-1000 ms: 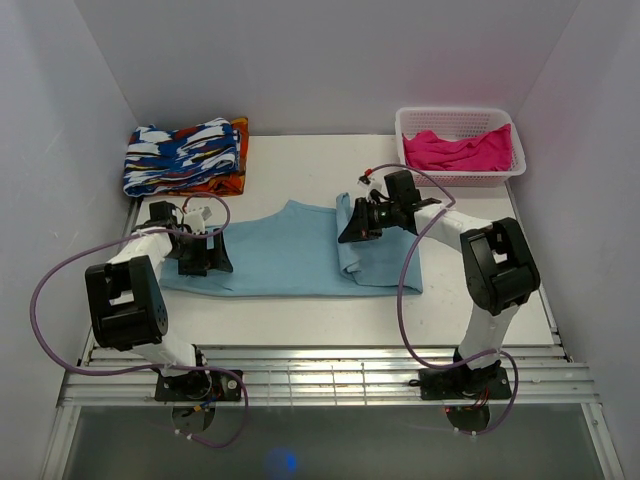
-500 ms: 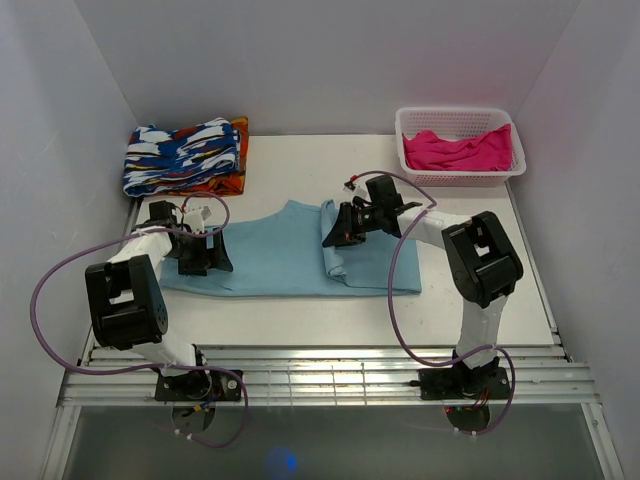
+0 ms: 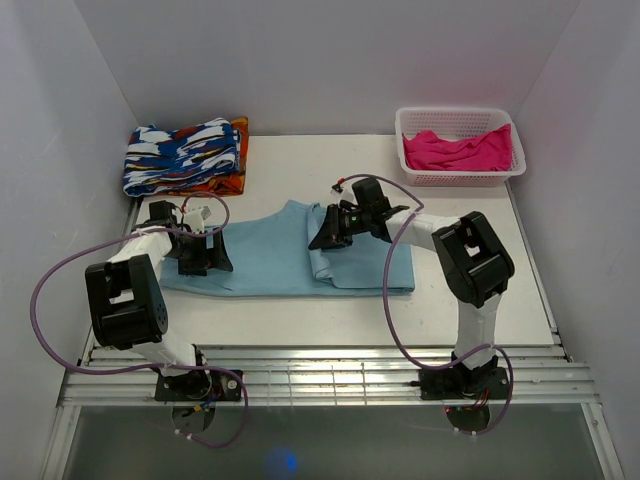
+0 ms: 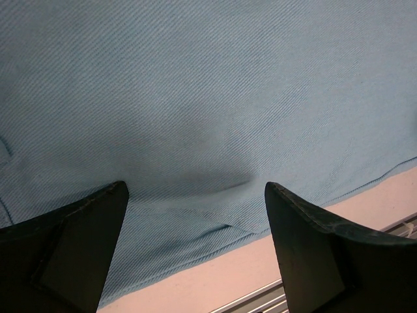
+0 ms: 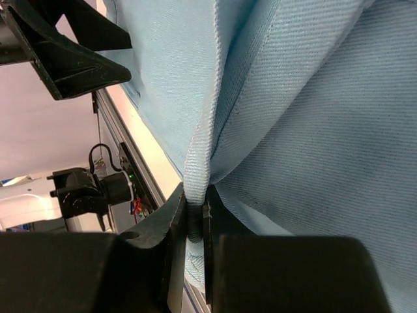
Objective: Fold and stack the trousers
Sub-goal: Fold the trousers
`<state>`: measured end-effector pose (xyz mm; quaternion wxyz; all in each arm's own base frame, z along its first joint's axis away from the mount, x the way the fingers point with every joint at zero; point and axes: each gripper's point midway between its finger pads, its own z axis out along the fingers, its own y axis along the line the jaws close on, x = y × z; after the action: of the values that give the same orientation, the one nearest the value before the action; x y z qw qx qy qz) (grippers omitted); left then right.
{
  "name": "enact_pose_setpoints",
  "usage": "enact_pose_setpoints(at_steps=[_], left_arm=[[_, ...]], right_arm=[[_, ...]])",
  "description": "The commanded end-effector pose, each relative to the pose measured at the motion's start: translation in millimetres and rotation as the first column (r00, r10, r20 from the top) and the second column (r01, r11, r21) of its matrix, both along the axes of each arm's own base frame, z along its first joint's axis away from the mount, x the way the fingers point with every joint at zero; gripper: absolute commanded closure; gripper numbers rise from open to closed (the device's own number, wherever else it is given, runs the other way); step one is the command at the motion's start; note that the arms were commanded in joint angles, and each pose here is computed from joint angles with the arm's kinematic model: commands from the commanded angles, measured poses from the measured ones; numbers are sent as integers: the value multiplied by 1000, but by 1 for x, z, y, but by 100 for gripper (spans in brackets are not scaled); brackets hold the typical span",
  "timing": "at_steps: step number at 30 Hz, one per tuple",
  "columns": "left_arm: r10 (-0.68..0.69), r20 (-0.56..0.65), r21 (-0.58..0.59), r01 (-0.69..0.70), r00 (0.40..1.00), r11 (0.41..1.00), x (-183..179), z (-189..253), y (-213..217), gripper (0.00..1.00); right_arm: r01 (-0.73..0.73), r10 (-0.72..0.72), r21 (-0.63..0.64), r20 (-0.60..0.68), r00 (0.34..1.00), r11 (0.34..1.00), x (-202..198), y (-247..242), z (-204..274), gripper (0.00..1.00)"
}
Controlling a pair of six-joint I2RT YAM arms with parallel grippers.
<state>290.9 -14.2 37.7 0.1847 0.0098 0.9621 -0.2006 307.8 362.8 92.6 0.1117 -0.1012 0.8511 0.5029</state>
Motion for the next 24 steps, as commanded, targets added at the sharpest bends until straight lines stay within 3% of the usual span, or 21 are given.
enact_pose_setpoints(at_steps=[1,22,24], left_arm=[[12,-23,28,-11,1000,1000,-1,-10,7,2],[16,-12,27,-16,1000,1000,1,-9,7,2],[15,-12,27,-15,1000,1000,1,-10,6,2]], right_arm=[[-19,18,64,28,999,998,5,23,15,92],[-9,19,111,-90,996,994,-1,55,-1,92],[-8,20,114,-101,995,993,-3,57,-3,85]])
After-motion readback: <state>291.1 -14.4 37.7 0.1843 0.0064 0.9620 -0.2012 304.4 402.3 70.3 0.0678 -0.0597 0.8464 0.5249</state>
